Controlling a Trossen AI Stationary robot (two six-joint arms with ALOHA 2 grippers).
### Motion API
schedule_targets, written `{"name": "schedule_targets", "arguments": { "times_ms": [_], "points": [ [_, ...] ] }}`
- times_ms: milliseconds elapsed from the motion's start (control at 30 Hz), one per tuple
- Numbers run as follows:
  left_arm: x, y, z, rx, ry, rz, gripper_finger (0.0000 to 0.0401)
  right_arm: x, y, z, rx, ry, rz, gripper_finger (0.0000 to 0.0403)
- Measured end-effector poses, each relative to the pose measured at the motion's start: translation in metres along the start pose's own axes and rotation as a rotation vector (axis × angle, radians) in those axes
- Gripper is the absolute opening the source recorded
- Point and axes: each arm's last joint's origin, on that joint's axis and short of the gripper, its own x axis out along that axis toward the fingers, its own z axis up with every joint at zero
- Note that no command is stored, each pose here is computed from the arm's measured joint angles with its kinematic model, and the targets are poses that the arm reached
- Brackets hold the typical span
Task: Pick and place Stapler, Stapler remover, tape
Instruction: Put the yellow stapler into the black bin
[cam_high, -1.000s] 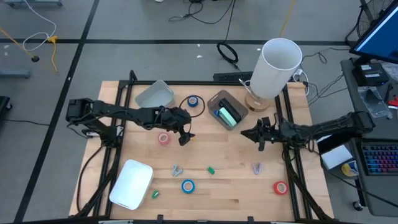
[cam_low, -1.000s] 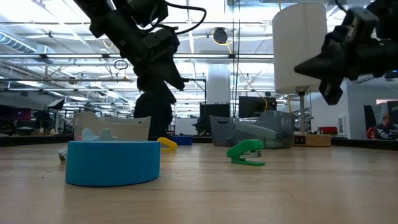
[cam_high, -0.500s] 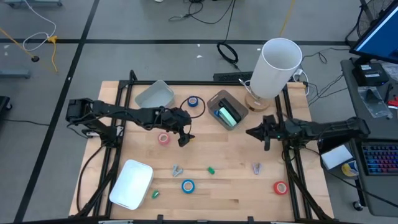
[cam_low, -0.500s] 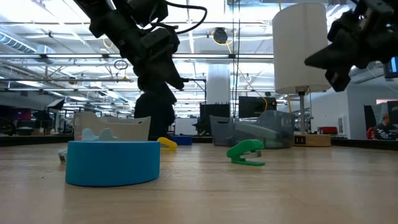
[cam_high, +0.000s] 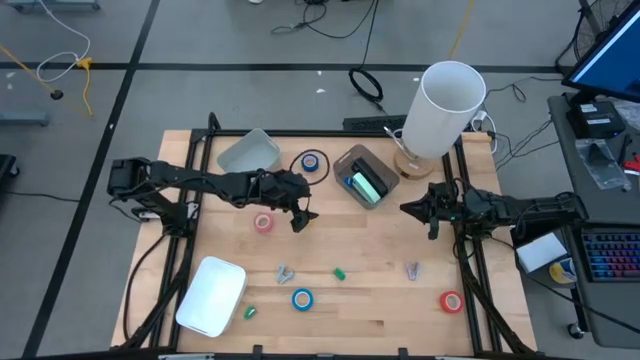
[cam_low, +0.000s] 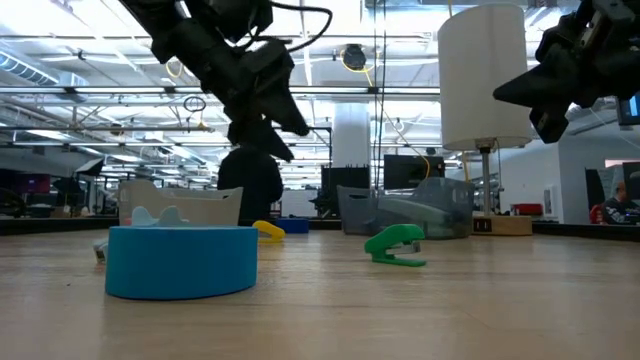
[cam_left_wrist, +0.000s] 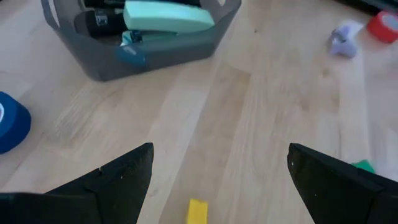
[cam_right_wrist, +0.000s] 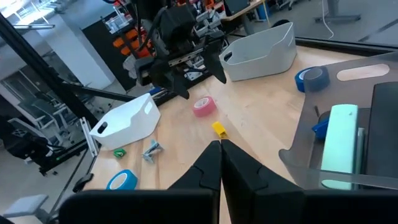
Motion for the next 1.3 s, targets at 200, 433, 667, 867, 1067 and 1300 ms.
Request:
{"name": "schedule_targets", "arguments": {
  "times_ms": [200,433,667,867,1067,1300],
  "points": [
    [0.02,0.015,-0.011,-0.003,0.088,0.038,0.0365,0.0,0.0,0.0,0.004,0.0,0.0,0.0001],
    [0.021,0.023,-0.023,0.006,0.229,-0.015,0.0365,0.0,0.0,0.0,0.006,0.0,0.001,0.0002],
    [0.017,0.022,-0.028,0.002,0.3,-0.018,0.0365,0.0,0.0,0.0,0.006,-0.001,0.002,0.0002],
    [0.018,0.022,-0.028,0.012,0.284,0.027,0.0365,0.0,0.0,0.001,0.007,-0.008,0.004,0.0002],
    [0.019,0.013,-0.031,0.063,0.279,0.075,0.0365,0.0,0.0,0.001,0.008,-0.009,0.001,0.0001],
    [0.02,0.006,-0.032,0.139,0.251,0.126,0.0365,0.0,-0.001,0.001,0.011,-0.031,-0.036,0.0001]
  ]
}}
